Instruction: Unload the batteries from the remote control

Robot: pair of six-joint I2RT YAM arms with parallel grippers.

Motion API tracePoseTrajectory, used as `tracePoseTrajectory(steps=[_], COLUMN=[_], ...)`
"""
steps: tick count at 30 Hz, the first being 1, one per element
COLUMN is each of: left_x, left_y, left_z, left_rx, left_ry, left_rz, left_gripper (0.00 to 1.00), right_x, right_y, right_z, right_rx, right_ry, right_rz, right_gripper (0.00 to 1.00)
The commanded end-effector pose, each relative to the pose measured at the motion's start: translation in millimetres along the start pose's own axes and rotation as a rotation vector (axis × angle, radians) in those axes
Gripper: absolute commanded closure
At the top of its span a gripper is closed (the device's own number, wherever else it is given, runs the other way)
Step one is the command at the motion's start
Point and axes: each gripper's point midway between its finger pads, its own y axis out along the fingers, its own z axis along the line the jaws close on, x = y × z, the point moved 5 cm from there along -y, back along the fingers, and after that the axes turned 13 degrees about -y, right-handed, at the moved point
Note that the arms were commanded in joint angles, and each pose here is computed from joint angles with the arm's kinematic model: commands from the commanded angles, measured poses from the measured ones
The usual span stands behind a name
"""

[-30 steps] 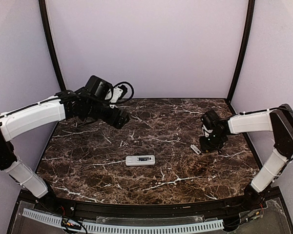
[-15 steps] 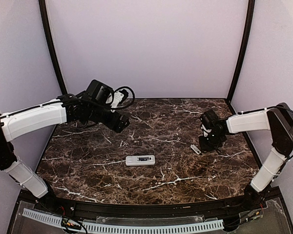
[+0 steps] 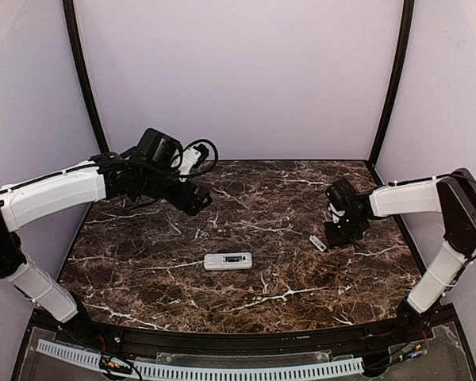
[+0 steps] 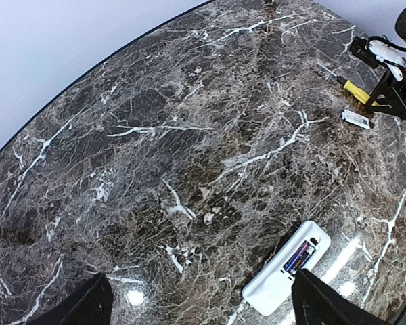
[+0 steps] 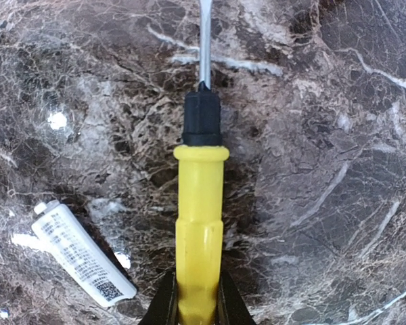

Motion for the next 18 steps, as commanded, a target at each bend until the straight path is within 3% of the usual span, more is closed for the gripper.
tracePoseTrajectory(steps=[1, 11, 18], left_x=[8.0, 12.7, 12.9], left_y=[-17.5, -18.6, -19.5], left_z=[-3.4, -3.5, -17.7], left_rx=[-0.134, -0.320, -0.496], left_ry=[-0.065, -0.152, -0.179], left_rz=[-0.034, -0.002, 0.035], left_gripper=[0.08, 0.12, 0.13], right_x=[7.4, 50.5, 69.5], right_y=[-20.4, -99.4, -150.5], right_z=[-6.2, 5.1, 38.2], right_rx=[-0.014, 0.057, 0.116], right_ry=[-0.013, -0.100, -0.253], right_rz=[-0.042, -0.321, -0.498], right_gripper=[1.00, 1.00, 1.00])
